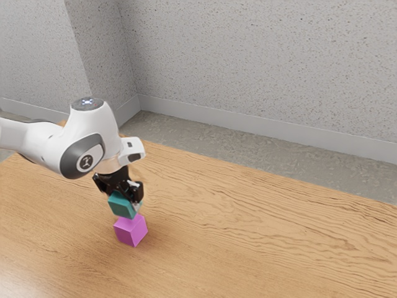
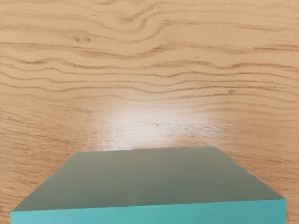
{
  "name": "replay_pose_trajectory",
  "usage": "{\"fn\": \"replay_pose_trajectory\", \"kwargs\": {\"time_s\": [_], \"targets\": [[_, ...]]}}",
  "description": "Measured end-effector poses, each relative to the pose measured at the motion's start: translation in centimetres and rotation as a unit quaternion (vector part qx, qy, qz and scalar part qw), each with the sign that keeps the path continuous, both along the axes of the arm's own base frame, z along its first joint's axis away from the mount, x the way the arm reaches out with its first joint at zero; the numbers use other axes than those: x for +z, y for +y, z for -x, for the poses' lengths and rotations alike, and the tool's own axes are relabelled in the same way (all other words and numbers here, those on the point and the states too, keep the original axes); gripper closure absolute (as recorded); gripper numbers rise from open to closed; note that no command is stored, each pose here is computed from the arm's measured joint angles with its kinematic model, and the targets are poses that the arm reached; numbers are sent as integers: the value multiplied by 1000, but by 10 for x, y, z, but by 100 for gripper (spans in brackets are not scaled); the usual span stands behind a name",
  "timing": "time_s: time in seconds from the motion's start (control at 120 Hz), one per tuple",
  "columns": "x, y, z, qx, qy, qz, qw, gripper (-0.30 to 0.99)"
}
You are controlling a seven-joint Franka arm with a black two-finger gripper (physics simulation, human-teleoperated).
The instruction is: Pick up the blue block with one arm, and put the blue block on the pink block with one arm
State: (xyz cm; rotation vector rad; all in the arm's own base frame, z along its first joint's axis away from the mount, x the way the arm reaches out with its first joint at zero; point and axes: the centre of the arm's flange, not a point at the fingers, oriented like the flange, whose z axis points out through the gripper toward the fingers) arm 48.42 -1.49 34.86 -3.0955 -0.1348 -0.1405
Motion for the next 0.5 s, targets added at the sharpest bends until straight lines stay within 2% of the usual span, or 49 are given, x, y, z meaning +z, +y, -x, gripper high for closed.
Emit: {"fn": "replay_pose_trajectory", "kwargs": {"time_s": [0.308,0.5], "targets": [[8,2,10,-24,-20,-3,1000,29],[2,1,17,-27,-14,-3,1000,29]]}}
